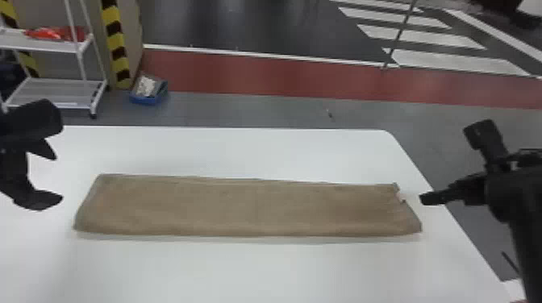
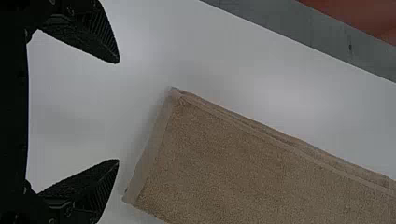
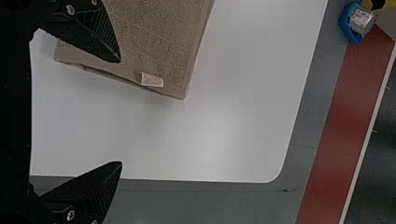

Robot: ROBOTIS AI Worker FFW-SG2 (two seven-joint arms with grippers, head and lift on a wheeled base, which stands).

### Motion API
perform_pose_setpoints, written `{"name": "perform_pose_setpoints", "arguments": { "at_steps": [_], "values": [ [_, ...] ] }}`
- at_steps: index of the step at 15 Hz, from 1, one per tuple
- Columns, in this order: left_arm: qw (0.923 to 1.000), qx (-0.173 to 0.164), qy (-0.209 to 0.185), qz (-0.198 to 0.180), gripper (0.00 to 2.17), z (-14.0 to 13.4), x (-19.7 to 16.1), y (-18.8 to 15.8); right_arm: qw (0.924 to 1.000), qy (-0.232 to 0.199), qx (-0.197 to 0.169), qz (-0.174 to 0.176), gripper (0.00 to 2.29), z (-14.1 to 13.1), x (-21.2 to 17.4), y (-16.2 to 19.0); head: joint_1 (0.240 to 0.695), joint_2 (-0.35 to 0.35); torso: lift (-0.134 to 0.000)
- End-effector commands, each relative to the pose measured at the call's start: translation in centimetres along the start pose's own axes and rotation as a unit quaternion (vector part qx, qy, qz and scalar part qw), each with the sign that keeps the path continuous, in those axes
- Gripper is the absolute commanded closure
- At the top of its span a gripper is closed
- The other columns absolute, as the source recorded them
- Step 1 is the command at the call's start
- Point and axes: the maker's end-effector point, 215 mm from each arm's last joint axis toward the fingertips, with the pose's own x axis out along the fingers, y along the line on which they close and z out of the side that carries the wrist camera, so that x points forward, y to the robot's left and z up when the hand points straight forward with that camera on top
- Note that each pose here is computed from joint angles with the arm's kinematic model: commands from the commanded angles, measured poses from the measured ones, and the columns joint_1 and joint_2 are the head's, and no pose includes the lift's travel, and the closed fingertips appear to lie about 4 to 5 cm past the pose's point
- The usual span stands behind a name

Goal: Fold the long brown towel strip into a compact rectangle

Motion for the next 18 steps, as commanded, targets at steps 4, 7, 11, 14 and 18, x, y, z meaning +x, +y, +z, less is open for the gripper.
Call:
{"name": "perform_pose_setpoints", "arguments": {
  "at_steps": [4,7,11,14,18],
  "values": [
    [0.9996,-0.017,-0.021,0.004,0.14,0.7,-0.8,0.4,0.9994,-0.026,0.021,0.01,0.11,0.4,-1.1,-0.4,0.695,-0.215,-0.124],
    [0.9956,-0.074,-0.054,0.019,0.14,-0.3,-1.7,1.1,0.9775,-0.085,0.183,0.063,0.11,1.3,-4.6,-2.2,0.695,-0.219,-0.124],
    [0.9621,-0.22,-0.161,-0.002,0.17,1.3,-3.3,1.7,0.926,-0.114,0.337,0.127,0.11,1.5,-6.1,-2.1,0.695,-0.225,-0.124],
    [0.919,-0.344,-0.193,-0.013,0.2,2.5,-2.3,1.1,0.9202,-0.084,0.37,0.098,0.12,0.6,-4.8,-1.9,0.695,-0.236,-0.124],
    [0.8585,-0.496,-0.131,-0.015,0.21,1.3,1.9,-2.7,0.9361,-0.065,0.343,0.043,0.12,0.2,-3.1,-2.5,0.695,-0.243,-0.124]
  ]
}}
